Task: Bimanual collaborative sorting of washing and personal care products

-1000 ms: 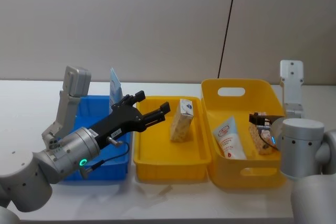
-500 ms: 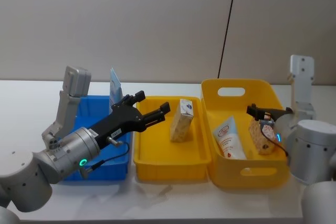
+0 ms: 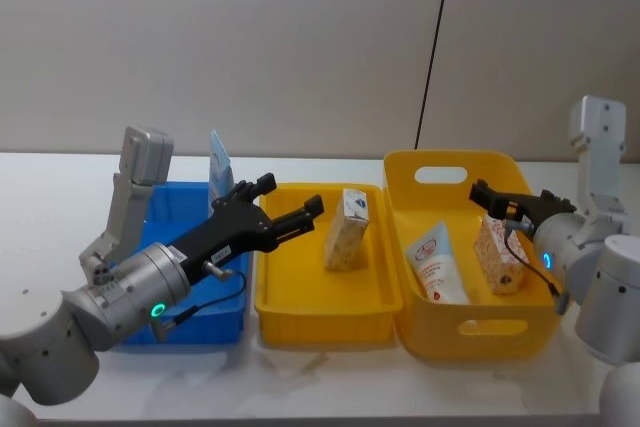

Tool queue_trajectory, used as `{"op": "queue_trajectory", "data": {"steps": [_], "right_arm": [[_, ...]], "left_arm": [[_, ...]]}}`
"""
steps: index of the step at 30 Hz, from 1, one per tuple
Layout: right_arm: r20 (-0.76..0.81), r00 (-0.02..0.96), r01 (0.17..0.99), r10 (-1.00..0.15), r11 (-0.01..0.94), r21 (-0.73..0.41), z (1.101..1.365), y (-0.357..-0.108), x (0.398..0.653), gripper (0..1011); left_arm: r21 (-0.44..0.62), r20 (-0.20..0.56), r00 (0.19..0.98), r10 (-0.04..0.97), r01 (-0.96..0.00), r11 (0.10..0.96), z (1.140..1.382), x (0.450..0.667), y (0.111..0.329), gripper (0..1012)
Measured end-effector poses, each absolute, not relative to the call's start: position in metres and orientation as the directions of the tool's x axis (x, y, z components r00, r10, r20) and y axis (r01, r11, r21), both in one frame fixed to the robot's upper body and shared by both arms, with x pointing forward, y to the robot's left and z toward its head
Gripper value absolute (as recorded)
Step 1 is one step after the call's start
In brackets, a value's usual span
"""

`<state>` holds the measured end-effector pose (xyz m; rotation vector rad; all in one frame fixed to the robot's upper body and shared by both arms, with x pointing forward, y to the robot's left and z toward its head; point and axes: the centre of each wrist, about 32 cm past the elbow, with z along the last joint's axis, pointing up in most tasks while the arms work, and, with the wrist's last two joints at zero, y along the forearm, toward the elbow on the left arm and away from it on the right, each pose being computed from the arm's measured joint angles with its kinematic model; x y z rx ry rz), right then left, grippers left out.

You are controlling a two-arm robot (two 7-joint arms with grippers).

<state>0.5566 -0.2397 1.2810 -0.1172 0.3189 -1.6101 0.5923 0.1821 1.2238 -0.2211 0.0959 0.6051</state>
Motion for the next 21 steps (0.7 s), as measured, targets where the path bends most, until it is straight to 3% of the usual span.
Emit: {"op": "queue_trajectory", "data": {"steps": [8, 21], "right_arm": [[-0.095, -0.046, 0.972, -0.994, -0.023, -0.236, 1.274, -0.242, 0.549, 1004], [-0.025, 0.052, 0.992, -0.998, 0.055, -0.115, 1.247, -0.245, 0.522, 1004]], "left_arm": [[-0.152, -0.129, 0.793, 0.595, -0.609, 0.779, 1.221, 0.585, 0.185, 1001], [-0.083, -0.022, 0.69, 0.723, -0.722, 0.686, 1.214, 0.559, 0.192, 1001]]}}
